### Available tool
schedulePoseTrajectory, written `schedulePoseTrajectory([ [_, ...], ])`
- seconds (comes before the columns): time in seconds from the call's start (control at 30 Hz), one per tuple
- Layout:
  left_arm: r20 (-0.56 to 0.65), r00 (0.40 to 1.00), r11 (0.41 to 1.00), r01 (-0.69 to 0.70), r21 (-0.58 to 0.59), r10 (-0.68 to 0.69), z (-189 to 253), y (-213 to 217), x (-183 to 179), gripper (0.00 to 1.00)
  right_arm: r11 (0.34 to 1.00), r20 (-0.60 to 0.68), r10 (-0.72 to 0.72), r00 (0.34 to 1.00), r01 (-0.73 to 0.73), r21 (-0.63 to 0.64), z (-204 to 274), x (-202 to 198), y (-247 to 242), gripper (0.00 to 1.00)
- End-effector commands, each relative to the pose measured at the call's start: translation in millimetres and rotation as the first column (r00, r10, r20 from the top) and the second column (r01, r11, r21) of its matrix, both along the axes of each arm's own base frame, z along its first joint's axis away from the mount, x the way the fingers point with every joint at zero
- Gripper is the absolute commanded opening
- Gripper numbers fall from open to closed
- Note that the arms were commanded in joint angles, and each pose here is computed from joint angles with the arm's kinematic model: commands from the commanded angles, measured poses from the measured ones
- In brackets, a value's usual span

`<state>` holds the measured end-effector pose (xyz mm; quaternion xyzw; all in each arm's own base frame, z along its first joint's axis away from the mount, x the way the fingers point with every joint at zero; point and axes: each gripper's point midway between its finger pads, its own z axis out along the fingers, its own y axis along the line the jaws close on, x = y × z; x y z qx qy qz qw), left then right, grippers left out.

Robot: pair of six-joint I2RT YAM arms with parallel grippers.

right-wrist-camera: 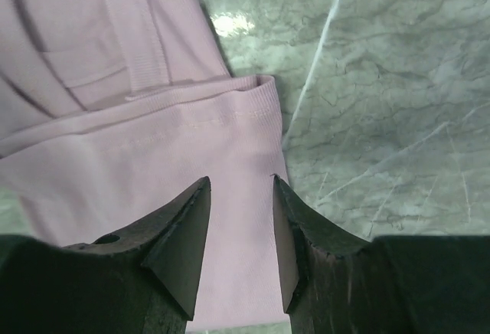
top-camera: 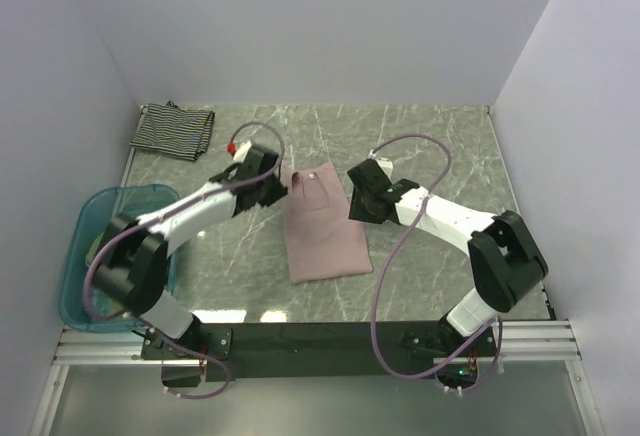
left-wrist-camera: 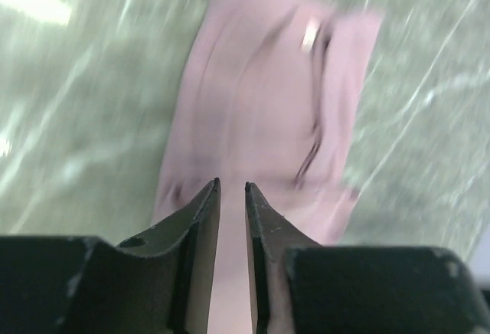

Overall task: Fold and stack the tank tops
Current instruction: Fold the tank top

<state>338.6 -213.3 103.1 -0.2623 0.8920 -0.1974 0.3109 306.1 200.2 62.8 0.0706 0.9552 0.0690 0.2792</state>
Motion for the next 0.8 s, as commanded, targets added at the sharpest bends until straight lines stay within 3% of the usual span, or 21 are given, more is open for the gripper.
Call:
schedulePoseTrajectory([
  [0.0,0.073,0.997,0.997,0.03,0.077,-0.035,14,-2,50,0.25,0.999,0.088,-0.031,0.996,0.026,0.048,23,12,2,0.45],
  [0.03,0.037,0.999,0.994,0.03,0.108,-0.034,-4,0,60,0.25,0.998,0.096,-0.024,0.995,0.018,0.057,26,14,4,0.45],
  [0.1,0.061,0.997,0.993,0.03,0.113,-0.037,3,-5,85,0.24,0.996,0.104,0.011,0.995,-0.02,0.084,31,16,13,0.45],
  [0.13,0.017,0.999,0.989,0.031,0.143,-0.033,-18,-1,93,0.25,0.996,0.102,0.019,0.995,-0.028,0.09,32,16,15,0.45],
  [0.43,-0.056,0.997,0.993,0.065,0.097,-0.06,-64,-6,131,0.23,0.981,0.041,0.121,0.992,-0.126,0.145,10,-19,28,0.45],
  [0.77,-0.019,0.994,0.993,0.105,0.054,-0.104,-53,-17,151,0.28,0.978,-0.072,0.19,0.979,-0.183,0.096,-41,-71,41,0.45],
])
